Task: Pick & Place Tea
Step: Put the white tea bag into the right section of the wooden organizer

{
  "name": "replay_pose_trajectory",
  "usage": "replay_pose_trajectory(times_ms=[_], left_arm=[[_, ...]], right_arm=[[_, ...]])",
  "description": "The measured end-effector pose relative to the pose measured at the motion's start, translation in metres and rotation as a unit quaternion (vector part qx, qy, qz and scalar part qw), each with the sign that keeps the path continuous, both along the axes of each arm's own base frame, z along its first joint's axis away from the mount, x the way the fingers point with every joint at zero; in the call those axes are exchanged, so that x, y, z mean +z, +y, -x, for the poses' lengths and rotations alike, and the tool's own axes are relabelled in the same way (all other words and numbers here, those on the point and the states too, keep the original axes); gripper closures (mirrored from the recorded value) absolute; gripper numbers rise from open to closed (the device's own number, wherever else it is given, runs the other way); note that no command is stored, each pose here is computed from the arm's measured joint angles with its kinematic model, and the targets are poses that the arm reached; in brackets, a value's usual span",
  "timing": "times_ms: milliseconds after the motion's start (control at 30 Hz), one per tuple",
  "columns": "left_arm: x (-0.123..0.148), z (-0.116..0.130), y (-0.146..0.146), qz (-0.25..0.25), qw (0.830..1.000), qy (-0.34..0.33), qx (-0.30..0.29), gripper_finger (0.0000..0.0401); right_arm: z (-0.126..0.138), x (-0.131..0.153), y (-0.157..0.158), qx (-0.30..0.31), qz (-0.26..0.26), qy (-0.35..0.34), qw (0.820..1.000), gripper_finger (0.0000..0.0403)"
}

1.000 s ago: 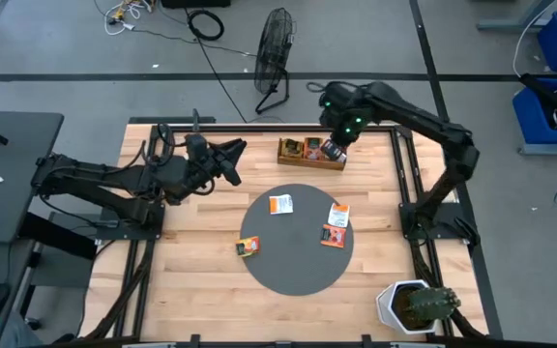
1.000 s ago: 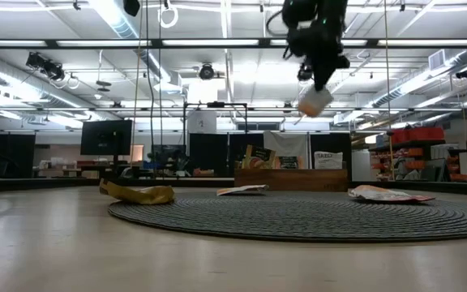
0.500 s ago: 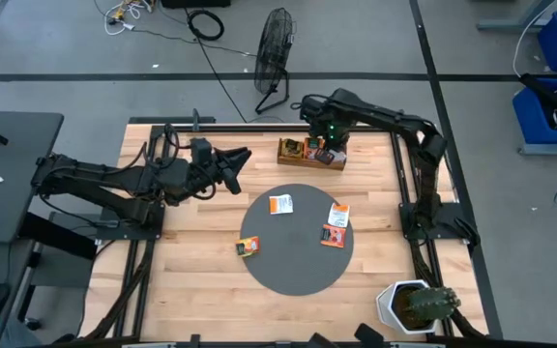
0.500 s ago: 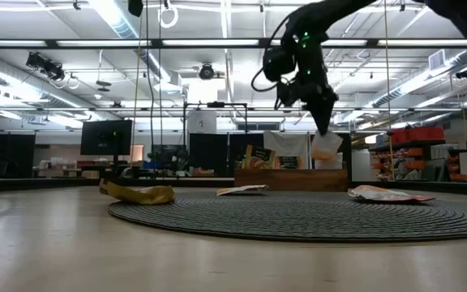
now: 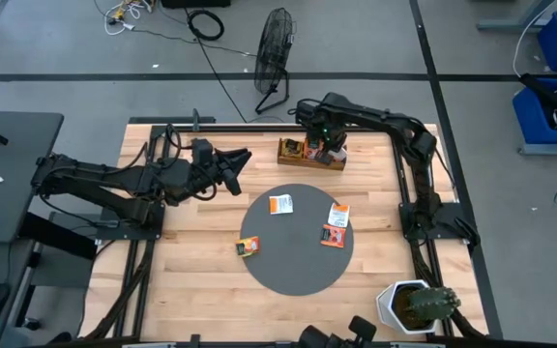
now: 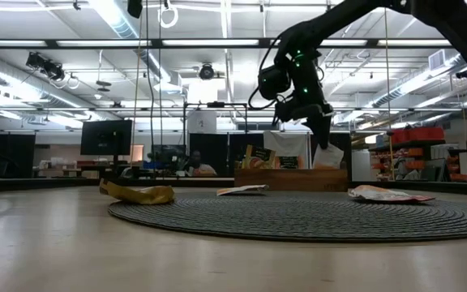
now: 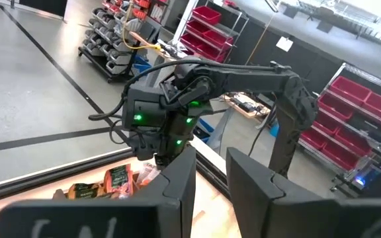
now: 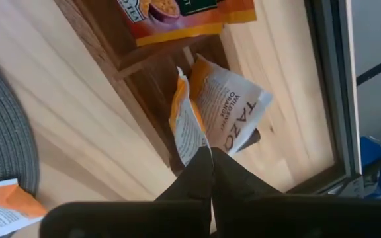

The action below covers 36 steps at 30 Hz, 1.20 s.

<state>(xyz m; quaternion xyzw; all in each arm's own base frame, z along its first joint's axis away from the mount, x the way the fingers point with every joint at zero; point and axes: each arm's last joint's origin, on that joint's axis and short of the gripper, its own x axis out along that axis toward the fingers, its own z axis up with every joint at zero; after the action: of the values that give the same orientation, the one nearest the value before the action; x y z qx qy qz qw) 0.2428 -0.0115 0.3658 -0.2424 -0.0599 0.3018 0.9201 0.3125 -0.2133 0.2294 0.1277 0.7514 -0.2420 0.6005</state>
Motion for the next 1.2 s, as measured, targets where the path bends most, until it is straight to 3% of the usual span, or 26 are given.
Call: replay_pose_trajectory(times_ms=[433, 600, 900, 1033, 1100, 1200], left_arm=[[0.000, 0.000, 0.000, 0.000, 1.000, 0.001, 0.000, 0.0314], [0.000, 0.000, 0.000, 0.000, 1.000, 0.001, 0.000, 0.0314], [-0.010, 0.001, 0.000, 0.045, 0.999, 0.019, 0.005, 0.0314], [-0.017, 0.002, 0.001, 0.066, 0.997, 0.041, 0.009, 0.0314], [-0.021, 0.003, 0.001, 0.081, 0.995, 0.053, 0.004, 0.0314], [-0.026, 0.004, 0.003, 0.097, 0.993, 0.068, 0.002, 0.0314]], right_arm=[[-0.001, -0.007, -0.009, 0.006, -0.007, -0.015, 1.000, 0.0402], [-0.002, -0.007, -0.011, 0.022, 0.010, -0.008, 1.000, 0.0381], [0.000, -0.004, -0.010, 0.021, 0.013, -0.006, 1.000, 0.0271], [0.003, 0.012, -0.004, 0.016, 0.028, -0.024, 0.999, 0.0214], [0.005, 0.030, 0.005, -0.004, 0.041, -0.062, 0.997, 0.0192], [0.003, 0.066, 0.026, -0.037, 0.042, -0.175, 0.983, 0.0172]])
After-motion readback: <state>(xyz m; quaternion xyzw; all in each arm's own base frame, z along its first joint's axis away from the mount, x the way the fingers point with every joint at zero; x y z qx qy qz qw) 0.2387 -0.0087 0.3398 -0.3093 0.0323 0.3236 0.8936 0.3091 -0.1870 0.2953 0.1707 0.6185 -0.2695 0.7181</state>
